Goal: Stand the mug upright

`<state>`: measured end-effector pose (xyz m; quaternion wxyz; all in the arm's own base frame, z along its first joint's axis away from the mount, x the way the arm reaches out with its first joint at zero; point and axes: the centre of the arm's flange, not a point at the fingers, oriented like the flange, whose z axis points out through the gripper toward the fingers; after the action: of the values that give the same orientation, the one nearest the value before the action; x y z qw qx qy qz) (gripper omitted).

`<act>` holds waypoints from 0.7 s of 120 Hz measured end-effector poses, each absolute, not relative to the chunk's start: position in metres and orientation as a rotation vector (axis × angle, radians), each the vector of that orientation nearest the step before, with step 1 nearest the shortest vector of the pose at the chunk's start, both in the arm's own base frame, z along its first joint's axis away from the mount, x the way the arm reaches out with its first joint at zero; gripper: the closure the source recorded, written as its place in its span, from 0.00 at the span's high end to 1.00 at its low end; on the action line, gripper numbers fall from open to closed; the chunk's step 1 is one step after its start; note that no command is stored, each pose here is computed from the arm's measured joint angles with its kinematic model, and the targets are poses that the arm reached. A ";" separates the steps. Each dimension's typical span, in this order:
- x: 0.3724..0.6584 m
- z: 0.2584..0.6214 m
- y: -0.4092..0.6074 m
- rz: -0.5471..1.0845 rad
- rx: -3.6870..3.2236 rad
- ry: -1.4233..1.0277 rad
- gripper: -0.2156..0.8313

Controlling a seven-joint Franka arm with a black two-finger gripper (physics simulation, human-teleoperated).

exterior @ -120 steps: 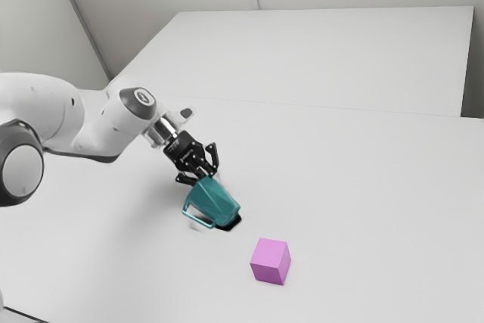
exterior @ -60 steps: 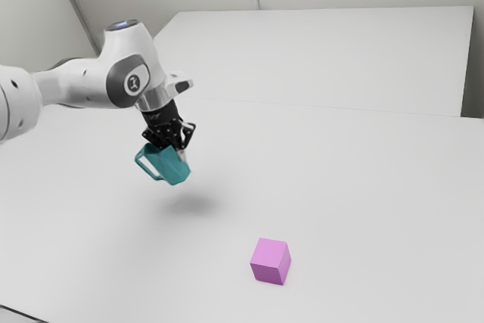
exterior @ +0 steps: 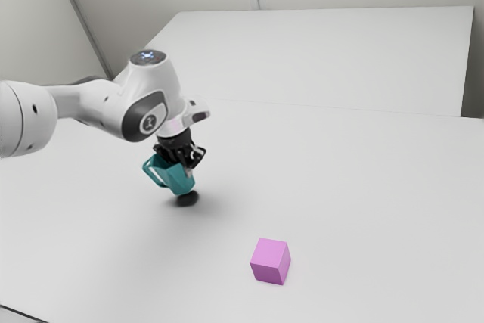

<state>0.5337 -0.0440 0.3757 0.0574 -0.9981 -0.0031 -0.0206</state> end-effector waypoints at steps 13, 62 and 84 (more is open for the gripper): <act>0.533 0.360 -0.042 -0.038 -3.020 -0.020 0.05; 0.534 0.338 -0.020 0.004 -3.016 -0.117 0.05; 0.533 0.343 -0.019 0.003 -3.030 -0.136 0.35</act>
<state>0.5327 -0.0194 0.3431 0.0540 -0.9975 -0.0447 0.0009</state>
